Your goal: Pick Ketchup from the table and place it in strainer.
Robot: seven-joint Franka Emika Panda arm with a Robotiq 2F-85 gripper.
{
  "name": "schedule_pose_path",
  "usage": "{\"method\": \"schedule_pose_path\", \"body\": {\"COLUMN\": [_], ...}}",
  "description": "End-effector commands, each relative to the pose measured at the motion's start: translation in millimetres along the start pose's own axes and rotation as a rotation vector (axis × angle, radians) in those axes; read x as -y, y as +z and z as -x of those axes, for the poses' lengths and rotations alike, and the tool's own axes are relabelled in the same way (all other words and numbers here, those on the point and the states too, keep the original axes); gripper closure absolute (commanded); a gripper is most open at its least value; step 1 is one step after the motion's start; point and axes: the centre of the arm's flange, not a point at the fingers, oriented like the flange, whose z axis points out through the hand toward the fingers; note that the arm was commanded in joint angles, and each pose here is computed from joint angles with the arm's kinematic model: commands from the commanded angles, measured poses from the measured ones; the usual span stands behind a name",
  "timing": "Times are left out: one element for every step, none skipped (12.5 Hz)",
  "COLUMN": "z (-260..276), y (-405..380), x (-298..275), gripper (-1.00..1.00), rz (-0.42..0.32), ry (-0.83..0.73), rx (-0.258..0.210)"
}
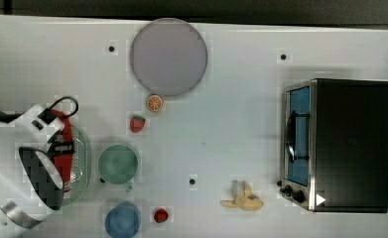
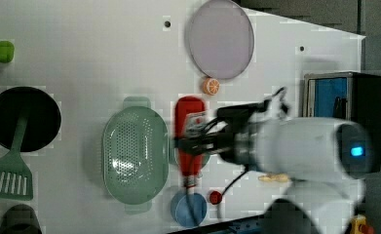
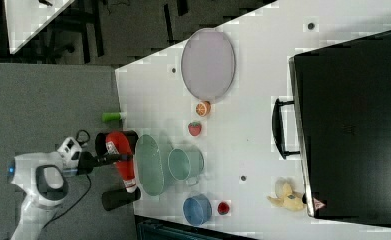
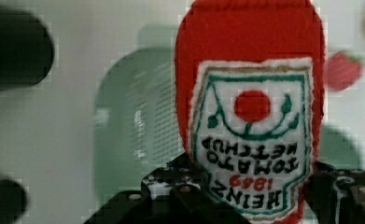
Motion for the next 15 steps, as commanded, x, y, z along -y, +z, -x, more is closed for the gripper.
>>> {"method": "schedule_pose_path", "body": {"z": [-1.6,-1.5,-2.8,-4.4,-6.3,-8.3,-9.5,-11.2,-13.7,-20.9,-24.0,-28.3,-33.5,-36.8,-40.6], "y": [22.4,36.8,50.2,64.4,78.4,91.7,105.3,116.6,121.0,112.0,101.5,85.3,63.9,41.6,18.7], "x": [21.4,28.2,33.3,35.6,35.4,33.8,30.5,27.1,25.5,27.3,28.0,28.4,26.8,22.1,12.5], "gripper": [-0.21,-0.21,-0.21,-0.21,-0.21,-0.21,-0.30,-0.51,-0.72,-0.95,-1.00,-1.00,-1.00,-1.00,-1.00], "rz": [-0.049,-0.062,-0.083,-0.098,-0.104,-0.108,-0.102,-0.098,-0.104,-0.132,-0.134,-0.141,-0.140,-0.125,-0.099], "ry": [0.206,0.198,0.198,0.196,0.187,0.179,0.174,0.167,0.165,0.173,0.186,0.237,0.295,0.341,0.365], "rx": [0.003,0.006,0.003,0.006,0.010,0.015,0.027,0.034,0.027,-0.010,-0.028,-0.052,-0.080,-0.105,-0.129]}}
